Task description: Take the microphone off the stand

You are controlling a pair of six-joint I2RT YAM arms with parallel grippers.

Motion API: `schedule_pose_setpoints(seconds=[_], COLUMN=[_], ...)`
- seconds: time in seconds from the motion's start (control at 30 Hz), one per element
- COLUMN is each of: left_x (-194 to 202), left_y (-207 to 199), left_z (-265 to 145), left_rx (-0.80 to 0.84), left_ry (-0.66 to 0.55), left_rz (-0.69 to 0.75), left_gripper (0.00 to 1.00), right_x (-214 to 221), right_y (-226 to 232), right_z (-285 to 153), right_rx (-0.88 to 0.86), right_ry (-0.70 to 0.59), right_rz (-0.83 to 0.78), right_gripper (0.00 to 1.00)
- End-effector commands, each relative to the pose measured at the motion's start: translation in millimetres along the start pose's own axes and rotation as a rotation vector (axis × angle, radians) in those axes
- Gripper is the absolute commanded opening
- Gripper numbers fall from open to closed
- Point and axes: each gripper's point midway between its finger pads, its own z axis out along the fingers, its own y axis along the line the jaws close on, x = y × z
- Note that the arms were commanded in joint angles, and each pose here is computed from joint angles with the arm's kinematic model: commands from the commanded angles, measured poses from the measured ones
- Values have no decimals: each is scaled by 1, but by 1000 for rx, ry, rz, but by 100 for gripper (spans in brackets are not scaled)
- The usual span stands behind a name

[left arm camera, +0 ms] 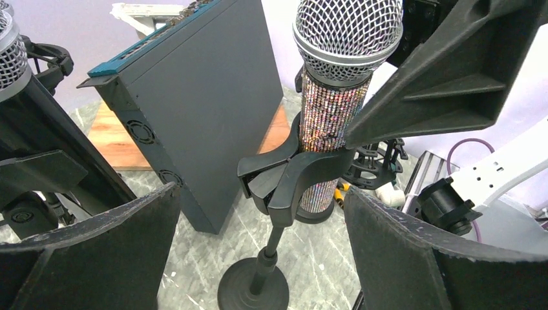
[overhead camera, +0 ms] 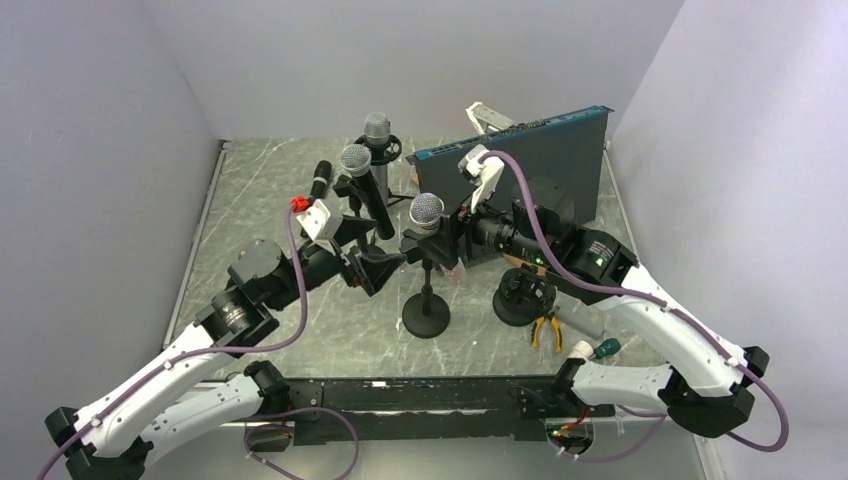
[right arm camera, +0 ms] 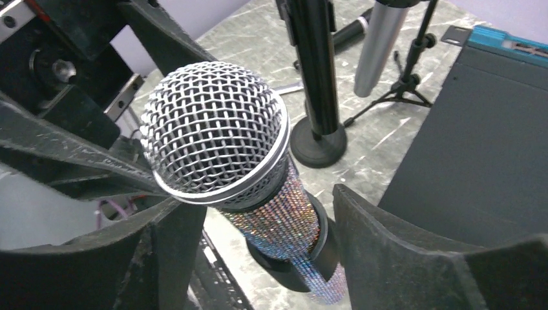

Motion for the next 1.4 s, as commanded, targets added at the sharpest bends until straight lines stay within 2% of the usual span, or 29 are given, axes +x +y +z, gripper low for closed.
schedule_pose_setpoints(seconds=[0.0,0.07,0.2,0.27,0.37,0.43,0.5,0.57,0.77,0.87,1.03,1.2,1.37], left_x=[-7,-5,1,6,16,30,42,49,34,30,42,53,43], left_y=[-6,-9,-23,-27,-38,-41,-38,-25,-14,-11,-30,-22,-25], left_z=[7,14,27,30,32,33,34,36,40,41,33,40,41], left_rx=[32,59,157,198,294,350,379,337,330,383,619,595,594], left_ry=[-26,-8,41,70,114,186,241,270,160,159,204,220,168], left_rz=[1,11,44,68,110,141,197,238,332,308,211,202,215], left_gripper=[99,99,99,99,99,99,99,99,99,99,99,95,87], right_x=[-26,-23,-21,-20,-16,-14,-14,-13,-4,-1,-4,-5,-3], right_y=[-13,-16,-10,-5,-1,3,11,17,17,16,23,24,22], right_z=[-3,-1,2,2,2,2,1,0,1,3,-1,-2,2], right_rx=[95,106,72,39,12,-12,-56,-94,-100,-101,-136,-138,-132], right_ry=[-102,-100,-85,-83,-78,-67,-66,-64,-45,-34,-49,-53,-43], right_rz=[-55,-67,-79,-82,-87,-92,-100,-104,-106,-104,-104,-104,-103], right_gripper=[68,60,33,24,16,11,10,10,7,6,4,2,1])
